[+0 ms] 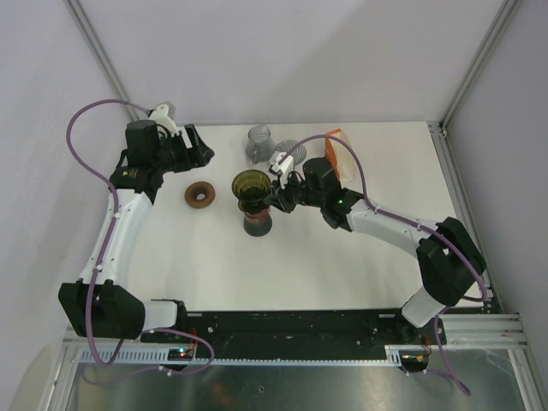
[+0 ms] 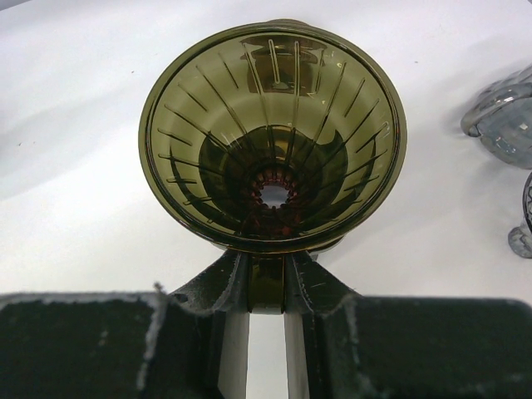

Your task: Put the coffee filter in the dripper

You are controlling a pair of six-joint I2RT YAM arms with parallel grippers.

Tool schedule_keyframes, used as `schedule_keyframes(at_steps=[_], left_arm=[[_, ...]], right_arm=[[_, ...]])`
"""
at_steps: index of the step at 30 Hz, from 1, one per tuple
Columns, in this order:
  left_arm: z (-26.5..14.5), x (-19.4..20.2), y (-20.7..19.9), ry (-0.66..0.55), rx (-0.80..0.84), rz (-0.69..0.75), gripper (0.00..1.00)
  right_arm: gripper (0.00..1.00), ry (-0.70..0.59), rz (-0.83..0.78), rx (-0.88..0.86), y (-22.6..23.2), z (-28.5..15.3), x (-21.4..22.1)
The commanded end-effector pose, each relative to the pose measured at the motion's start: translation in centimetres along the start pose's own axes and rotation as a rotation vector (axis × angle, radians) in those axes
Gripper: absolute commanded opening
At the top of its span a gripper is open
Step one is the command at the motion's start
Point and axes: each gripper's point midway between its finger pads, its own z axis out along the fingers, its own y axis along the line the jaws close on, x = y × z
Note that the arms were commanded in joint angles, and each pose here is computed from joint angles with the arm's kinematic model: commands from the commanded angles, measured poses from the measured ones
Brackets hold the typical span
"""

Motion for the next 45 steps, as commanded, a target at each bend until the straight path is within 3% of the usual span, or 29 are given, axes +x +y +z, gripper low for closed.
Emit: schedule_keyframes(at_steps=[1,8,15,21,30,38,45], left_arm=[[-0.2,-0.6,-0.3,-0.022,0.022,0.030,0.82],[-0.2,-0.5,-0.3,-0.021,0.023,0.029,0.82],[-0.4,-0.6,-0.3,-0.026,0.023,0.033,0.82],[-0.4,-0.5,-0.4,-0.021,0.029,0.030,0.82],[-0.3,-0.5,-0.5,-0.020,0.033,0.031,0.82],[-0.4,-0.5,-0.6,-0.019,0.045,0.052,0.82],[-0.3,-0.2,-0.6,-0.010,0.069,0.136,0.82]], right_arm=[[0.00,-0.009,-0.024,-0.030,0.9,-1.2,-0.4],[0.04,-0.021,-0.028,-0.047,1.3,-1.5,-0.5],[0.26,-0.008,-0.022,-0.052,1.4,-1.5,-0.1],[0.34,-0.015,-0.021,-0.041,1.4,-1.9,-0.5],[0.60,-0.050,-0.035,-0.033,1.6,-2.9,-2.2],[0.76,-0.033,-0.078,-0.020,1.7,-5.3,-2.9],[0.76,-0.023,-0.010,0.075,-0.9,-10.6,-3.8]])
